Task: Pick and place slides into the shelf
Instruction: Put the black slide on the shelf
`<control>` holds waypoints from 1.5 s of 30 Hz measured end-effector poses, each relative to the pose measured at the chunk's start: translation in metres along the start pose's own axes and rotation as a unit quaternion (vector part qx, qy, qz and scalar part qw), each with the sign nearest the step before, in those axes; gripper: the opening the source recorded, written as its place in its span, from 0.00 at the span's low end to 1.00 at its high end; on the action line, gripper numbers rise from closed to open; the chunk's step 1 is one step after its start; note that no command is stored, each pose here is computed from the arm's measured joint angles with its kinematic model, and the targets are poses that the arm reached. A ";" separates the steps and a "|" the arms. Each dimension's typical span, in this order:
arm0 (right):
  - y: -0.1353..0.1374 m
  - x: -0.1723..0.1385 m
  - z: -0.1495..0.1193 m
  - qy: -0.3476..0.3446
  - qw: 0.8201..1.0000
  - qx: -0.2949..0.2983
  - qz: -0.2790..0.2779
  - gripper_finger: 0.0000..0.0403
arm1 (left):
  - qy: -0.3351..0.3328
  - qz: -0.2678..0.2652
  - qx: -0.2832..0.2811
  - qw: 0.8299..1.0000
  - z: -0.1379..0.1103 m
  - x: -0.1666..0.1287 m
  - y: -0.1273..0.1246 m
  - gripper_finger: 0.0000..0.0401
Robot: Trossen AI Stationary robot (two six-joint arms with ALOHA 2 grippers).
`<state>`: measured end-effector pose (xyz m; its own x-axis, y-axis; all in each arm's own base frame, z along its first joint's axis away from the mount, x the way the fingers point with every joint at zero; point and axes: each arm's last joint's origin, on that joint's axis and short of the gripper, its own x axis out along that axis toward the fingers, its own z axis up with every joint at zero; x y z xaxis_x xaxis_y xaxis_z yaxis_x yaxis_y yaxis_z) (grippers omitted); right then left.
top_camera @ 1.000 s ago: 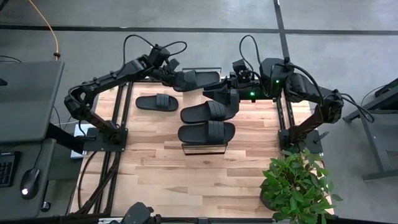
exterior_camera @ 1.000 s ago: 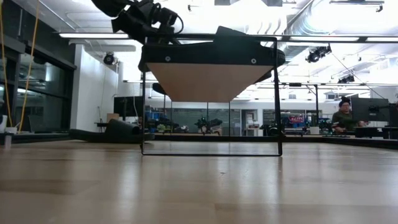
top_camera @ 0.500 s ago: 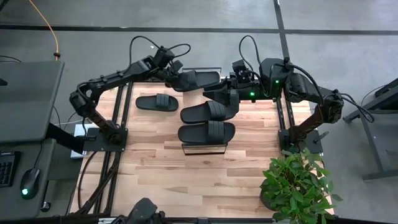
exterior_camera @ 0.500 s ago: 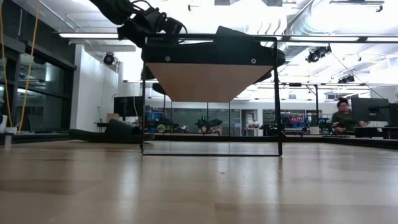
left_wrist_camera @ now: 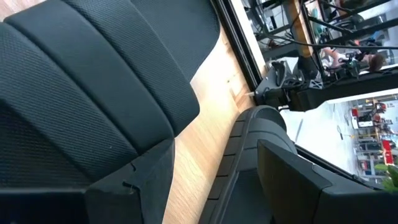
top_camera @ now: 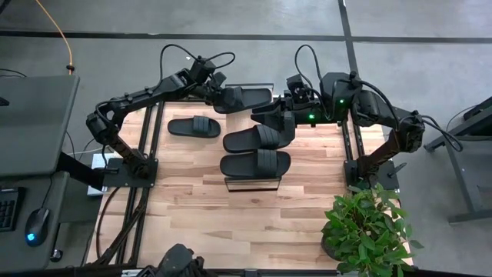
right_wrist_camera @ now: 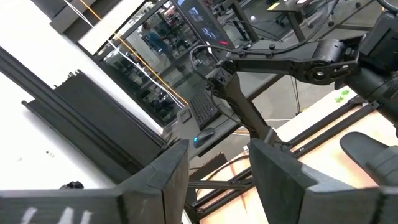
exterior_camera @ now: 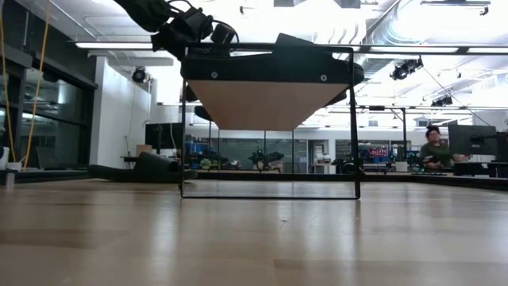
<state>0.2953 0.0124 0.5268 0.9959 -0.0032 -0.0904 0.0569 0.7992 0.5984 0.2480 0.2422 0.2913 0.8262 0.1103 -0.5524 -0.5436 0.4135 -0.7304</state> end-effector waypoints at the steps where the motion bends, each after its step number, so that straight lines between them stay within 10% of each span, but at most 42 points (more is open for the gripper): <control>1: 0.000 0.000 0.000 0.000 1.000 0.000 0.000 0.39 | -0.002 0.002 0.000 1.000 0.000 0.000 0.000 0.53; 45: 0.004 0.000 -0.006 0.017 1.000 -0.003 0.001 0.39 | -0.054 0.034 0.018 0.998 0.006 -0.001 0.000 0.53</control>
<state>0.2949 0.0188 0.5243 0.9931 0.0186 -0.1154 0.0539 0.8028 0.5937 0.2484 0.2473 0.2945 0.8002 0.2350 -0.5517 -0.5942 0.4343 -0.6769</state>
